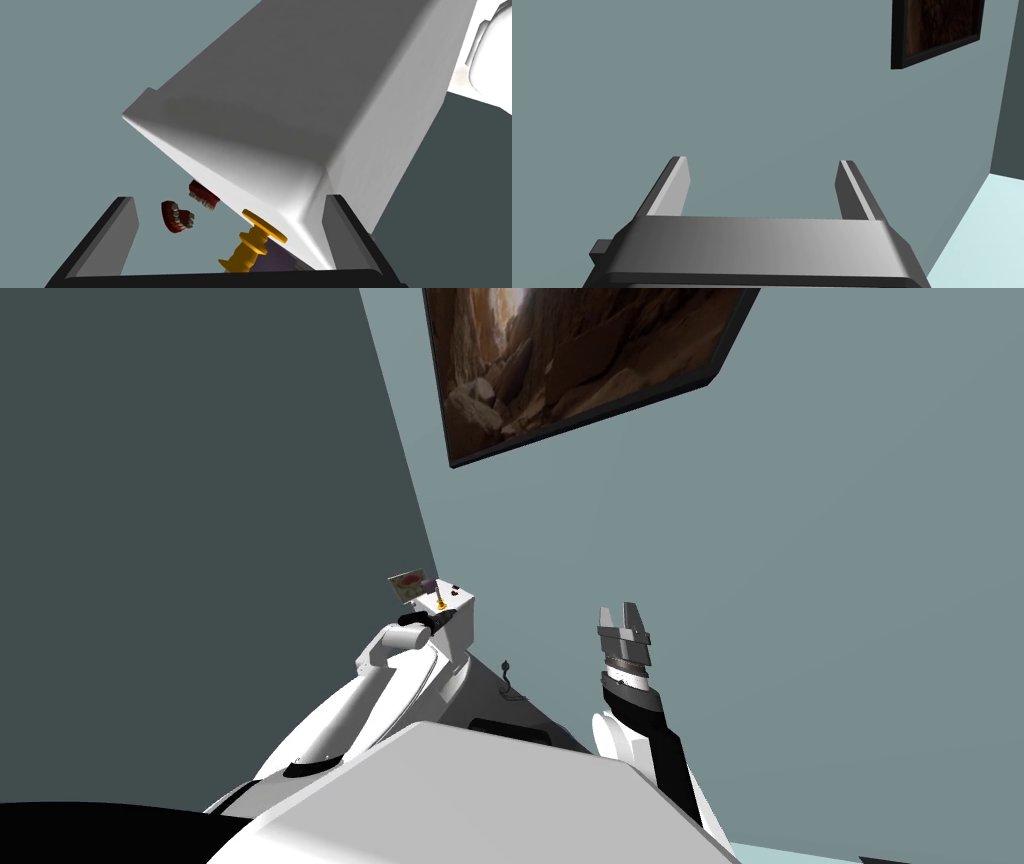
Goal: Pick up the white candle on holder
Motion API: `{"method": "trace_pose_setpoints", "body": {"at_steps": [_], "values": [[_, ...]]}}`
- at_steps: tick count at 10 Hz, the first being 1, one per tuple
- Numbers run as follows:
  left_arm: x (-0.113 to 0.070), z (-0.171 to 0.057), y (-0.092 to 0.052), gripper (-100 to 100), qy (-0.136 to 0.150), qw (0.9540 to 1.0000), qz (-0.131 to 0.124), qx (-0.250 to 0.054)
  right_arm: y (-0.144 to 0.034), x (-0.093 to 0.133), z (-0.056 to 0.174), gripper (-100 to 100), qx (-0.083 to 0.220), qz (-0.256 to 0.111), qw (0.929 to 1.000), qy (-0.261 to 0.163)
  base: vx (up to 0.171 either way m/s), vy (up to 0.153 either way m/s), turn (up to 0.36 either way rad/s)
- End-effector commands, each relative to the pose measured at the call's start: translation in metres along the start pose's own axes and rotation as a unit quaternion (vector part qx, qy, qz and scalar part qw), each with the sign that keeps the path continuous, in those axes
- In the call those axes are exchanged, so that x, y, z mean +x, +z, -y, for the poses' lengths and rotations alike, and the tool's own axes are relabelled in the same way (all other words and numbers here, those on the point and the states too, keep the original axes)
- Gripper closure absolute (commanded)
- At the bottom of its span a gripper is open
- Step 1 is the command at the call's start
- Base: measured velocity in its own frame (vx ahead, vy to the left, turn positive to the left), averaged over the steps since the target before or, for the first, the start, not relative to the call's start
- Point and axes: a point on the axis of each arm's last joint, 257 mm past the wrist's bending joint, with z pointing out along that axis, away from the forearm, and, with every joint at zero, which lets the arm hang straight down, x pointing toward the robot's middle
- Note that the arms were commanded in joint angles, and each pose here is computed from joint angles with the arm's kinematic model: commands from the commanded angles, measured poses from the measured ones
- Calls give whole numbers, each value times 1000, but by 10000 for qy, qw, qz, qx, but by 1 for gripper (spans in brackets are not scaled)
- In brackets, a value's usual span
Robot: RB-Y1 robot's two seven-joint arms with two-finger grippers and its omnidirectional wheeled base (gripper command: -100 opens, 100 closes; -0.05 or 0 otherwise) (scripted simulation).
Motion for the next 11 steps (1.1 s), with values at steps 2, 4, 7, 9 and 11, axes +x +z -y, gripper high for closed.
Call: {"method": "trace_pose_setpoints", "body": {"at_steps": [2, 4, 7, 9, 11], "values": [[-5, -8, 0, -100, 161, 9995, -159, -235, 0, 0, 0, 0, 0, 0, 10000, 0, 16, -17, -15], [-15, -11, 0, -100, 314, 9986, -229, -360, 0, 0, 0, 0, 0, 0, 10000, 0, 16, -11, -12], [-21, -19, -3, -100, 462, 9965, -383, -580, 0, 0, 0, 0, 0, 0, 10000, 0, 18, -9, -16], [-14, -27, -5, -100, 460, 9950, -514, -728, 0, 0, 0, 0, 0, 0, 10000, 0, 16, -4, -7], [-22, -34, -9, -100, 601, 9918, -651, -919, 0, 0, 0, 0, 0, 0, 10000, 0, 25, -5, -33]]}}
